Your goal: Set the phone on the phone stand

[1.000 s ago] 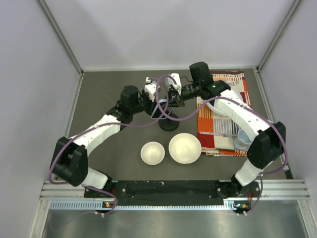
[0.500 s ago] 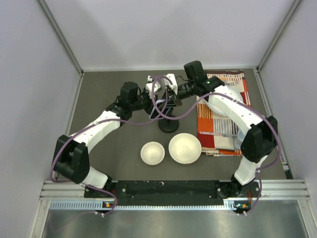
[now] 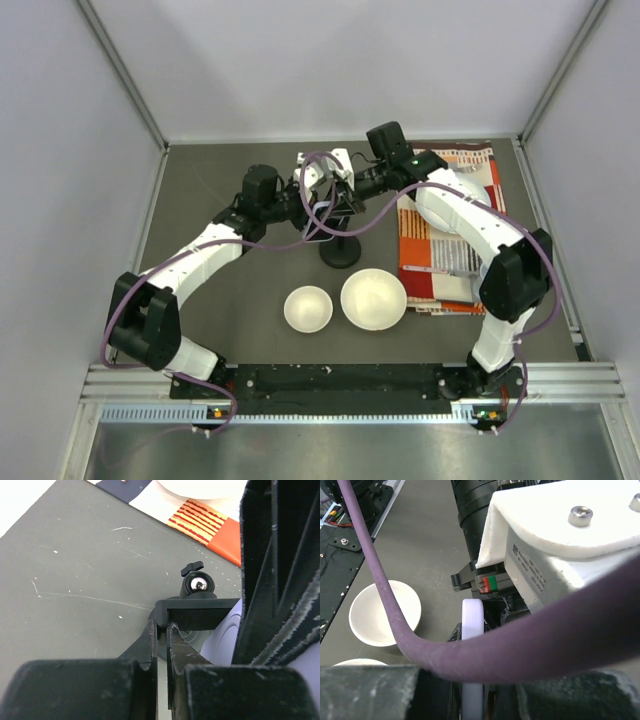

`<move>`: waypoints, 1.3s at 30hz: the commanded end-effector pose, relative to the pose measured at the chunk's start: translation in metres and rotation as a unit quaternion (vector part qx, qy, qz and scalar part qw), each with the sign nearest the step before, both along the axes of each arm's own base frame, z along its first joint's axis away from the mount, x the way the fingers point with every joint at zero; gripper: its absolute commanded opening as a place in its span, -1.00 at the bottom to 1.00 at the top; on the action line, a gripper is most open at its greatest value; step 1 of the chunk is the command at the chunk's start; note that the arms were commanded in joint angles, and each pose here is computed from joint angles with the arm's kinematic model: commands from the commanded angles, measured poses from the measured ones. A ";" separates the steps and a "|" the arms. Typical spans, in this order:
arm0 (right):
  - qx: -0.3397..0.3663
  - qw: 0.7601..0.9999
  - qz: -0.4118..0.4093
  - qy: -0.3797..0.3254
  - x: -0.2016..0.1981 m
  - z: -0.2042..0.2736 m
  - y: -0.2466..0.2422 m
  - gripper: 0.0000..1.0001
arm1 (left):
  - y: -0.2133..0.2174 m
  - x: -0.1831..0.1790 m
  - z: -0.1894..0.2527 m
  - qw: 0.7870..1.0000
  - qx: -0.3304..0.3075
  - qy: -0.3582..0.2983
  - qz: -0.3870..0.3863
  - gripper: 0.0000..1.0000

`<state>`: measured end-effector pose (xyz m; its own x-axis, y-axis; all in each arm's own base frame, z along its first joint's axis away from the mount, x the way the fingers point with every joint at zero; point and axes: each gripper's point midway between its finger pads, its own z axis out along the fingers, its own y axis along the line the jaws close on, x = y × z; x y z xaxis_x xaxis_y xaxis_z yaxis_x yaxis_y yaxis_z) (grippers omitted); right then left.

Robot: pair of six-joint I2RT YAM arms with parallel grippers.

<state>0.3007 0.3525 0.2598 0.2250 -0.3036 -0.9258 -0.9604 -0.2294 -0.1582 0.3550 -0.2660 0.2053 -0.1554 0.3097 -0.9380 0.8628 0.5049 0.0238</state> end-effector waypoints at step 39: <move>-0.158 0.675 -0.720 -0.029 0.123 -0.037 -0.139 -1.00 | 0.120 0.005 0.059 0.835 -0.099 -0.083 0.536 -1.00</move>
<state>0.3458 0.3404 0.2419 -0.3709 -0.3653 -0.8538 -0.7099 0.7042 0.0071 0.3535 -0.2158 0.2010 -0.2336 0.0488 -0.9711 0.3248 0.9453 -0.0306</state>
